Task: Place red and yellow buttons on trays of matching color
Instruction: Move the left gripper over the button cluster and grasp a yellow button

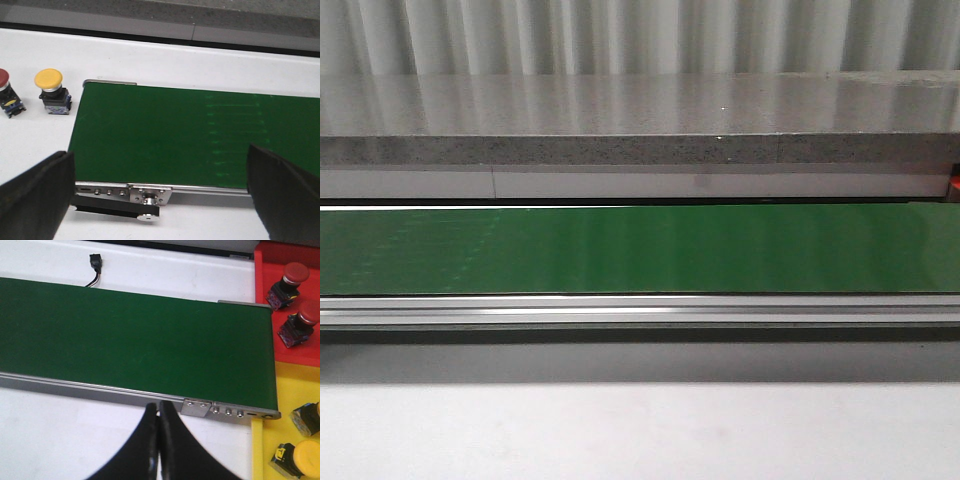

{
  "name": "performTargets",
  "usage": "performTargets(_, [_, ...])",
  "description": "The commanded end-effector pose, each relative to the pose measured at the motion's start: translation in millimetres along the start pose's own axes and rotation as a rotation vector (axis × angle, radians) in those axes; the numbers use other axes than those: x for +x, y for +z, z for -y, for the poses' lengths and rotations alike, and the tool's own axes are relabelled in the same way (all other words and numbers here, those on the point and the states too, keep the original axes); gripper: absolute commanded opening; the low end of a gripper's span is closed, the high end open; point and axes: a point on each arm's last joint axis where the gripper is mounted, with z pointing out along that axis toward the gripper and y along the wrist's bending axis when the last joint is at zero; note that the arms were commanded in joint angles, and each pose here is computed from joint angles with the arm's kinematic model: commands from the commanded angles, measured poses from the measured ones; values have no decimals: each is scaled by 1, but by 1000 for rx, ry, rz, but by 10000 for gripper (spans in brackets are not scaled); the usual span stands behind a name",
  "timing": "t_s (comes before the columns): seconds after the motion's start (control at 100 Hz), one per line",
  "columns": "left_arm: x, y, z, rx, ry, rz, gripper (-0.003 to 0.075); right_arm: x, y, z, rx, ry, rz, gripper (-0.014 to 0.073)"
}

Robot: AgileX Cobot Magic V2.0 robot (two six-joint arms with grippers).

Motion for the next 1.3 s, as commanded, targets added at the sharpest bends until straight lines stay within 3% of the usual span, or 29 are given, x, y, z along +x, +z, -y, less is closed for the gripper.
performTargets(0.0, [-26, 4, 1, -15, -46, 84, 650, -12, -6, 0, 4, -12, 91, -67])
performTargets(0.29, [-65, 66, -2, -98, -125, -34, 650, -12, -6, 0, 4, -12, 91, -67])
performTargets(0.53, [-90, 109, -38, -218, -249, -77, 650, -12, -6, 0, 4, -12, 91, -67])
performTargets(0.9, [-89, 164, -104, -360, -403, -163, 650, -12, -6, 0, 4, -12, 91, -67])
performTargets(1.29, [-90, 215, -122, -363, -447, -222, 650, -12, -6, 0, 4, -12, 91, -67])
